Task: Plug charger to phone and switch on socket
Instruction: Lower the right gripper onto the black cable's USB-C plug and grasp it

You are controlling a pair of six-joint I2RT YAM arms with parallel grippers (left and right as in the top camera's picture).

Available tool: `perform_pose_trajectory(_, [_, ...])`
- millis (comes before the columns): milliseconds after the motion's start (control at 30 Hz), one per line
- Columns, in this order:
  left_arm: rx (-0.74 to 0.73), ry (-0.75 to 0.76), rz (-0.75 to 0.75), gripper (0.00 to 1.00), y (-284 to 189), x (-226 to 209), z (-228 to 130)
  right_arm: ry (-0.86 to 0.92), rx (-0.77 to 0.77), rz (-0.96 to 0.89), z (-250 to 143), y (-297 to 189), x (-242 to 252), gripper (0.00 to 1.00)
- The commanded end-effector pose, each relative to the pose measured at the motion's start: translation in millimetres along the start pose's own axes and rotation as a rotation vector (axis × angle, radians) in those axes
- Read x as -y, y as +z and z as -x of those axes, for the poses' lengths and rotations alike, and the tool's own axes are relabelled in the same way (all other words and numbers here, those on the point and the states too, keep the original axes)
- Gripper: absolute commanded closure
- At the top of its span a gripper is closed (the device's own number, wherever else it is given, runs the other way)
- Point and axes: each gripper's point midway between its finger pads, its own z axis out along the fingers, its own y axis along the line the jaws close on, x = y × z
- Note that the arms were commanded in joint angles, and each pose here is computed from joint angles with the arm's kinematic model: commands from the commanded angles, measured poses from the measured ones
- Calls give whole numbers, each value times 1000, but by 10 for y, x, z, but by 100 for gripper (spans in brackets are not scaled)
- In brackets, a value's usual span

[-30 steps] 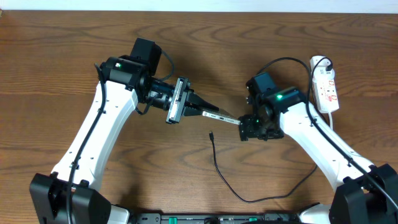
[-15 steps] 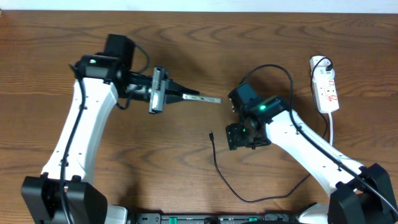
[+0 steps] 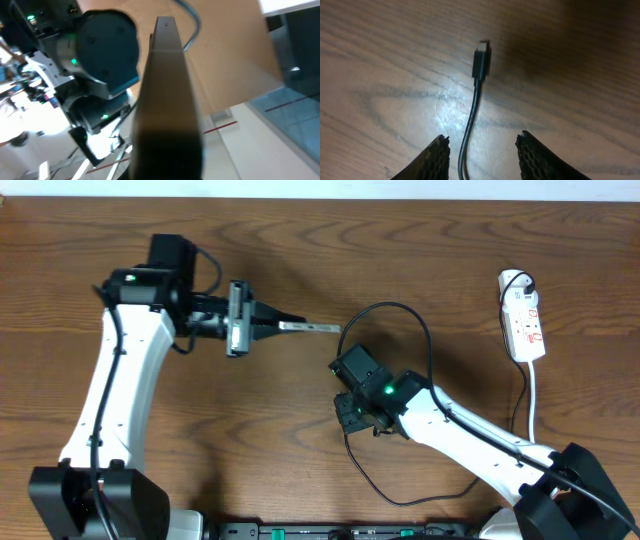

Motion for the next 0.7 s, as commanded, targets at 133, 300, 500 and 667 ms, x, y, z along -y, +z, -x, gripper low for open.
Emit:
perform_pose_trajectory(133, [24, 46, -110, 93, -337, 187, -20, -74, 53, -31, 94, 24, 16, 60])
perform_pose_trajectory(300, [80, 37, -113, 92, -398, 186, 79, -178, 13, -58, 37, 176, 59, 54])
perform_pose_trajectory(500, [108, 34, -104, 93, -399, 172, 128, -291, -74, -82, -116, 539, 59, 50])
perform_pose_trajectory(667, [145, 28, -94, 93, -406, 154, 191, -262, -91, -215, -144, 604, 307, 69])
